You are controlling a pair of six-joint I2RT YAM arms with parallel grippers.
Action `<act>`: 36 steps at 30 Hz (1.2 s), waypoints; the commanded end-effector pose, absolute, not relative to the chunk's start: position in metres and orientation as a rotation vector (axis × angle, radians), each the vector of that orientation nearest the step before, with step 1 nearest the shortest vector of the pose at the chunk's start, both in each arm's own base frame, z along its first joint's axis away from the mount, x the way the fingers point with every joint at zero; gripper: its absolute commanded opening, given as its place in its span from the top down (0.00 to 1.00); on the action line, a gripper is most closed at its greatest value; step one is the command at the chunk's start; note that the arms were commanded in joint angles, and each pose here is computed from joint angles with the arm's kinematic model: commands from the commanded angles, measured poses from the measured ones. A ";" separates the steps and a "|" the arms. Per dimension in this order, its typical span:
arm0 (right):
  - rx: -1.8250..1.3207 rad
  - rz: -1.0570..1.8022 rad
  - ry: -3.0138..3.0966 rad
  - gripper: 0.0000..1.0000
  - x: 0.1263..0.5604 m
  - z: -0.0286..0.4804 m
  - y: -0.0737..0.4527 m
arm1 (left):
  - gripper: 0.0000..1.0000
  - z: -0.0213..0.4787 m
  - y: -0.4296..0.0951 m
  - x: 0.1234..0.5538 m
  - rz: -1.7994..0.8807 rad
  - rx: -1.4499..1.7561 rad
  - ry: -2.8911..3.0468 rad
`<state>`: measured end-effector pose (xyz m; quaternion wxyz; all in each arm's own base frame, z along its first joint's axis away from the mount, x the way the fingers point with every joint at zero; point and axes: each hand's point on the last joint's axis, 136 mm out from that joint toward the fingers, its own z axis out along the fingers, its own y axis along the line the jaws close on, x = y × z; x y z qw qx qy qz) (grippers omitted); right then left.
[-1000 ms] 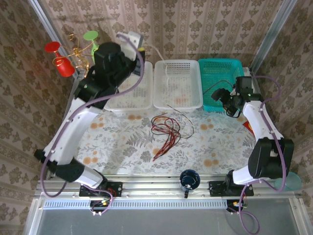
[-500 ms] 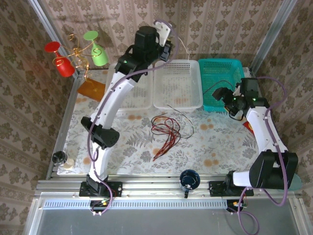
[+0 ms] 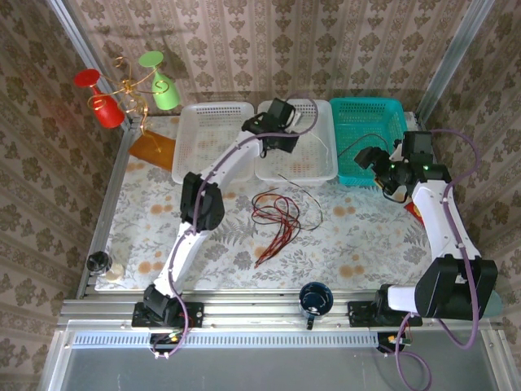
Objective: Untangle the cables
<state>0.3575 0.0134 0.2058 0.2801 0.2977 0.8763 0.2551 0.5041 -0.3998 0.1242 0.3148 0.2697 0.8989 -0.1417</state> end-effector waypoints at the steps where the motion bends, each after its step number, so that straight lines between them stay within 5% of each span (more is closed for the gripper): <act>1: 0.776 0.709 2.377 0.14 0.342 0.207 0.020 | 1.00 0.126 -0.396 0.502 -0.564 0.581 2.465; 3: 0.772 0.703 2.379 0.14 0.339 0.208 0.020 | 1.00 0.118 -0.394 0.500 -0.592 0.566 2.499; 8: 0.758 0.705 2.375 0.14 0.337 0.212 0.021 | 0.51 0.135 -0.394 0.500 -0.612 0.569 2.473; 11: 0.753 0.709 2.376 0.14 0.337 0.211 0.023 | 0.38 0.158 -0.397 0.502 -0.647 0.553 2.419; 24: 0.461 0.573 2.464 0.15 0.332 0.202 0.053 | 0.28 0.279 -0.377 0.476 -0.642 0.562 2.231; 36: -0.217 0.527 2.328 0.17 0.351 0.221 0.145 | 0.27 0.286 -0.308 0.393 -0.747 0.436 2.231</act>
